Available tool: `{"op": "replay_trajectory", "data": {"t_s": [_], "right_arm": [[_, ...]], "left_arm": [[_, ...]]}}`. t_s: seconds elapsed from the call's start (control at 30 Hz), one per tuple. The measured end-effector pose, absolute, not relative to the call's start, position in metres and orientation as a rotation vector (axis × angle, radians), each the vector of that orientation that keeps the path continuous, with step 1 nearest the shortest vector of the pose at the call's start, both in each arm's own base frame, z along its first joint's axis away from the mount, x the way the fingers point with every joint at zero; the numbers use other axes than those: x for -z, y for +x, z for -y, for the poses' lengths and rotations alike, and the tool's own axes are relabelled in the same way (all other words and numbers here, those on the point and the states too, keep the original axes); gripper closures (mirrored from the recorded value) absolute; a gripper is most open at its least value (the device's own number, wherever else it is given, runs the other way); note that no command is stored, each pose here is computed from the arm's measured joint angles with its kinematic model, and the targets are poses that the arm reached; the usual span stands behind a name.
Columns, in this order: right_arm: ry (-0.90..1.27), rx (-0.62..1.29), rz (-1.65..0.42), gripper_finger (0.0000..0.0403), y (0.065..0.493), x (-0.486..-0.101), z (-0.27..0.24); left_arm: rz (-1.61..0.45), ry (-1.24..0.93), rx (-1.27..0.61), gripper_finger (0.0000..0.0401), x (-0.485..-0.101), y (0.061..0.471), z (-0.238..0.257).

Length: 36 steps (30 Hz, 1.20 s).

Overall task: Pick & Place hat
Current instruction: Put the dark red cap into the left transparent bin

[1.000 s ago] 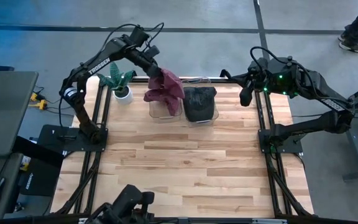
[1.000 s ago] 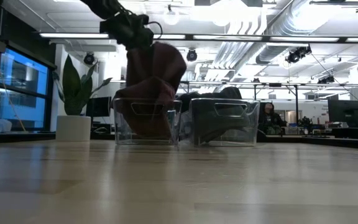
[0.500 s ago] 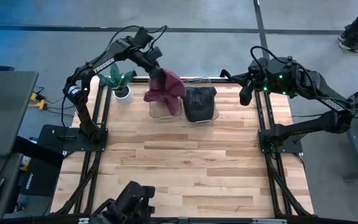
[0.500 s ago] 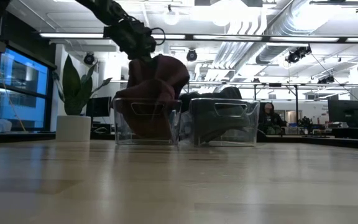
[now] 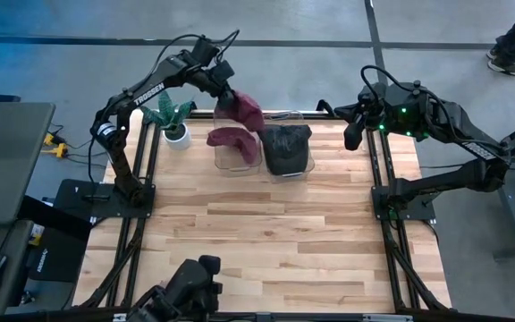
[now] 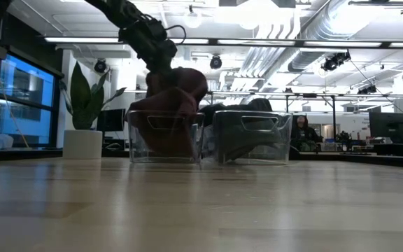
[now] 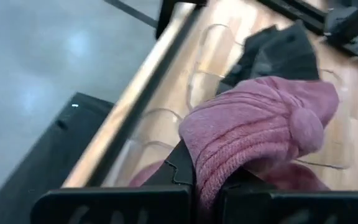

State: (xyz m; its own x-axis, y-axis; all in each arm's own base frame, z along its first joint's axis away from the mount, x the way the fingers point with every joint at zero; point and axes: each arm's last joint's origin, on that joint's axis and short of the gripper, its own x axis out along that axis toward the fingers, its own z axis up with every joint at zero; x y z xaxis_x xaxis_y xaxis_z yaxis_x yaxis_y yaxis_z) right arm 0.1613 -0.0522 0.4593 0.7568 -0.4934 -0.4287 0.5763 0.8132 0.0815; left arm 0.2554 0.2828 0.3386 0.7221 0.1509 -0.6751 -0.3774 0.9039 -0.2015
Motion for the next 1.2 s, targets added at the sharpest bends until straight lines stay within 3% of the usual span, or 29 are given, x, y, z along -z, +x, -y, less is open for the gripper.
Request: {"op": "replay_trajectory", "data": {"t_s": [0.37,0.77,1.2], "right_arm": [[0.224,0.591,-0.402,0.0403,0.161,-0.459,0.052],[0.224,0.591,-0.41,0.0403,0.166,-0.458,0.054],[0.207,0.59,-0.449,0.0403,0.177,-0.452,0.057]], "left_arm": [[-0.732,-0.414,-0.227,0.0401,-0.341,0.246,-0.275],[-0.849,-0.484,-0.201,0.0401,-0.296,0.245,-0.268],[-0.926,-0.472,-0.246,0.0401,-0.314,0.232,-0.247]]}}
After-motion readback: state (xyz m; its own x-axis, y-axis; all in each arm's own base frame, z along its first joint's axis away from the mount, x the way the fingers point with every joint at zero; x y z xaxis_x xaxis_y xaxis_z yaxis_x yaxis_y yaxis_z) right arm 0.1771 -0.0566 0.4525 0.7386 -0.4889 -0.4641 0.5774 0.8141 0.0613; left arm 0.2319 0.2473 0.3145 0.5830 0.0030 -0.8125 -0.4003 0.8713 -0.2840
